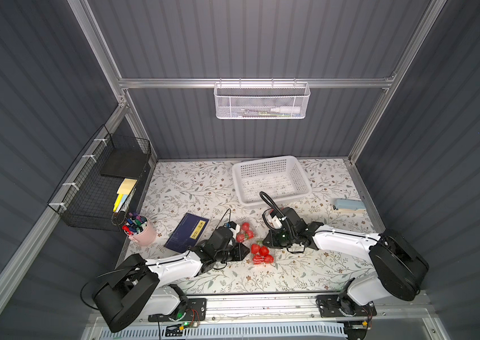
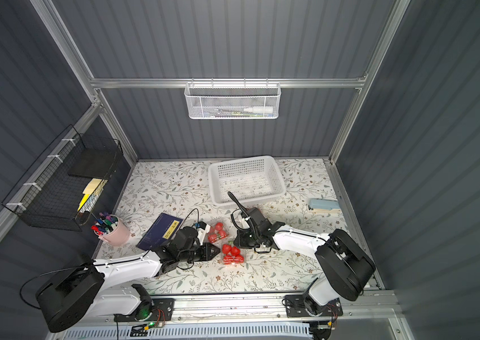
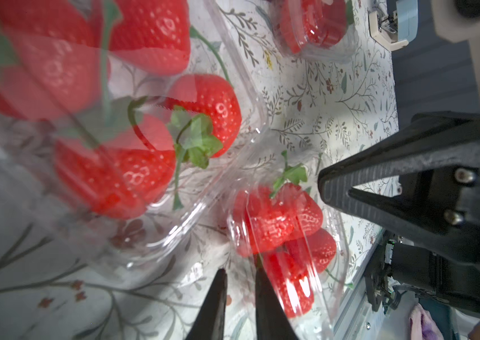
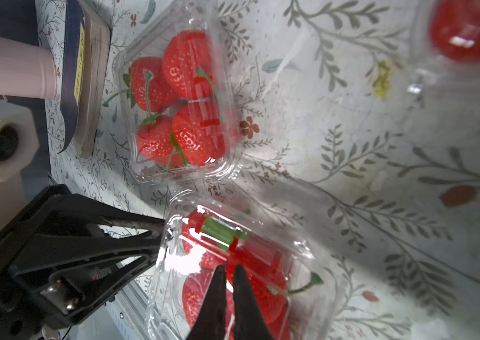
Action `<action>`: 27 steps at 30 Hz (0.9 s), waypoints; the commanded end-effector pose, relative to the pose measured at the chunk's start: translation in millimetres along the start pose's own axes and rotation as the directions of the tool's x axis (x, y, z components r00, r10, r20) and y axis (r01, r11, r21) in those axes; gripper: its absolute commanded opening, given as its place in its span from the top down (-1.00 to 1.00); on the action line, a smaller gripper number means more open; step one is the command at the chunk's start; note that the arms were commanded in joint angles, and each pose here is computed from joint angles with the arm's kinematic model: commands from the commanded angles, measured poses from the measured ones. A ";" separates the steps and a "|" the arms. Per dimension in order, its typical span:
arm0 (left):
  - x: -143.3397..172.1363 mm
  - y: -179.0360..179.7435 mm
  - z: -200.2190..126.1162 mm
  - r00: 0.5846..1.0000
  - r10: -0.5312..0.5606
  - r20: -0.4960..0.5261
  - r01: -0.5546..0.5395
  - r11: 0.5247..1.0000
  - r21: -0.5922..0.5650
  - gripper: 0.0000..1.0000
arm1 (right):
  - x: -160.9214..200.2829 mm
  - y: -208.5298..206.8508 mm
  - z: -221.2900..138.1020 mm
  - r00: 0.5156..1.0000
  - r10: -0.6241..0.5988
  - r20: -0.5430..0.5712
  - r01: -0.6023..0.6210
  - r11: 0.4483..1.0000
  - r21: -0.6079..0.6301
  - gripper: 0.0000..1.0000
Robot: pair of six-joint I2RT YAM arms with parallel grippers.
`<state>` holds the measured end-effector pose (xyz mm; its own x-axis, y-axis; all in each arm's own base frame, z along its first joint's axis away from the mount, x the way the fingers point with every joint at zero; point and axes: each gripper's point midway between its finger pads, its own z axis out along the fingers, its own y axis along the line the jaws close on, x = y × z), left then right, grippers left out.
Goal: Pack strawberries into containers
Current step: Close the packing box at the center of the board.
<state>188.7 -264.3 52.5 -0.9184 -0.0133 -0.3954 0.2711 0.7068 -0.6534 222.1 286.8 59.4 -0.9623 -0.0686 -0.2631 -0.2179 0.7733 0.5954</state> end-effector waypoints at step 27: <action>36.9 -55.5 -21.5 0.993 -0.117 0.029 0.102 0.944 0.313 -0.08 | 18.0 -6.5 4.3 0.998 -0.034 -0.045 0.036 0.999 0.038 0.78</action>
<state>138.0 -281.6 76.9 -0.9313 -0.0967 -0.3511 0.2565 0.5102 -0.8209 213.5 287.4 59.0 -0.9558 -0.1098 -0.2728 -0.2535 0.7781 0.5748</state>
